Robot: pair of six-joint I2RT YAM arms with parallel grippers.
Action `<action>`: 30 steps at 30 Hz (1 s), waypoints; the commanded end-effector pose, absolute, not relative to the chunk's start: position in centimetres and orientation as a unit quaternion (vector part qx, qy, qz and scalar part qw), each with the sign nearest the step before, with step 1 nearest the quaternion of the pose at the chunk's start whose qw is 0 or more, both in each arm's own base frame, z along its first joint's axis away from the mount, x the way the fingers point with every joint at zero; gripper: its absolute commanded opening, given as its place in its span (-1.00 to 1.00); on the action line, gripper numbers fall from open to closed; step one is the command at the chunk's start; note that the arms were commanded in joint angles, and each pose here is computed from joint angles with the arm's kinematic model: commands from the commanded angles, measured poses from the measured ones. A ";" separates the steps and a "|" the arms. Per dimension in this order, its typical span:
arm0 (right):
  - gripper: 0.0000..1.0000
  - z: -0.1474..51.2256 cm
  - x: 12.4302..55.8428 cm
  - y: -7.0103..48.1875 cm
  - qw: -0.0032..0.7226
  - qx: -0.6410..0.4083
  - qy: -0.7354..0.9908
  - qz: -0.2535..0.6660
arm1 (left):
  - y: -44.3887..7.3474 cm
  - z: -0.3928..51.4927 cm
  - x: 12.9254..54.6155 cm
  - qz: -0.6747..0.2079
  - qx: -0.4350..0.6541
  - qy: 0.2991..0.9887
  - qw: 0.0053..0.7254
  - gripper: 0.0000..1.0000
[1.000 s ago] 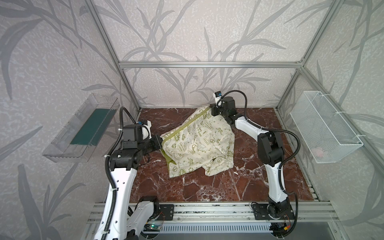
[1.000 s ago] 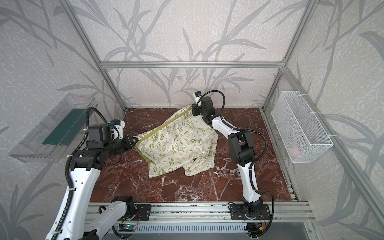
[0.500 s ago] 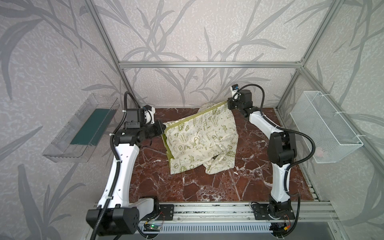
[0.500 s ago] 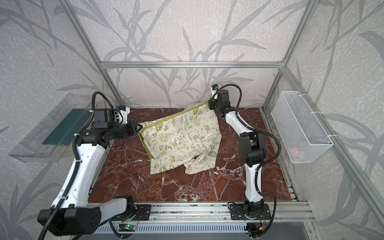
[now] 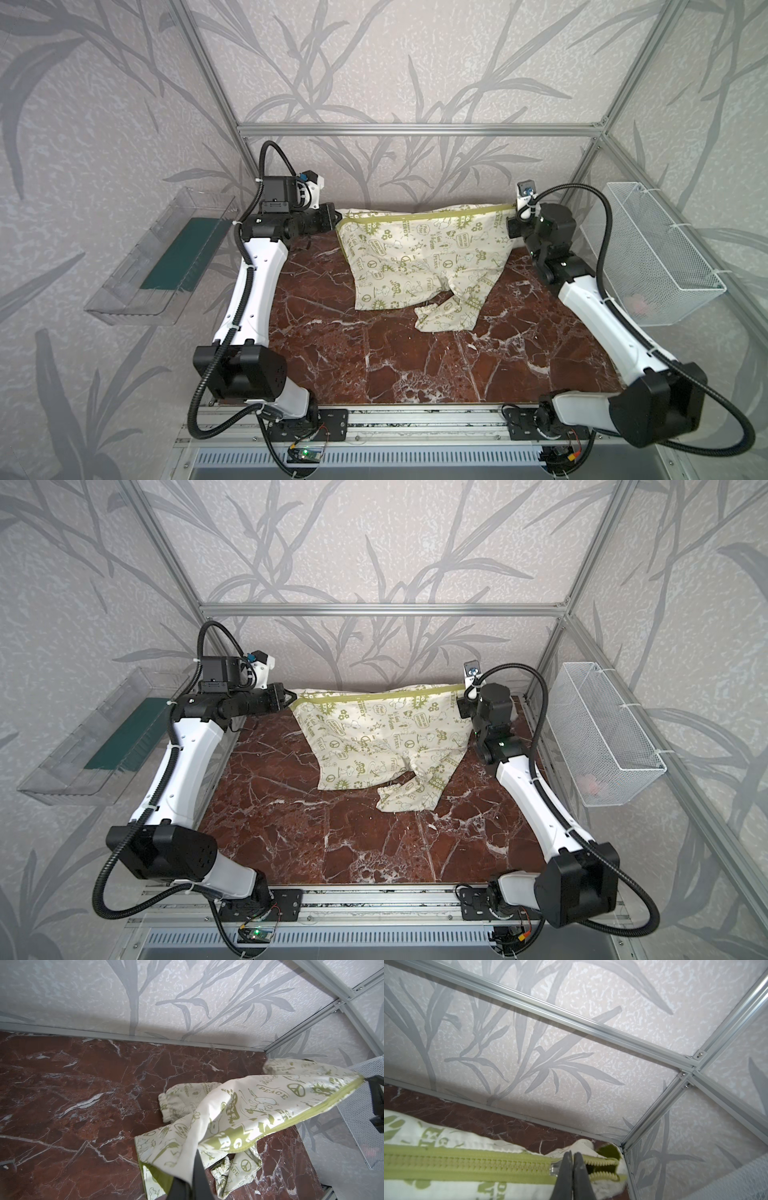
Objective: Zip up the jacket
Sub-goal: 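Lay the jacket flat, drawing both grippers toward the robot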
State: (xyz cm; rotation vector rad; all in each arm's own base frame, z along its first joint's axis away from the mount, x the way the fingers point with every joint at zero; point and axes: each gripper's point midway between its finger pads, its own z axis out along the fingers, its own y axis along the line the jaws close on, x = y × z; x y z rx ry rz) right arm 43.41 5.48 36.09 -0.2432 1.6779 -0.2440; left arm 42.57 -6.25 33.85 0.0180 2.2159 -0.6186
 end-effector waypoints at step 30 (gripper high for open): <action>-1.00 14.8 31.5 -1.5 0.462 0.166 0.870 -0.042 | -2.4 13.6 37.3 -0.169 -0.083 0.956 0.225 -1.00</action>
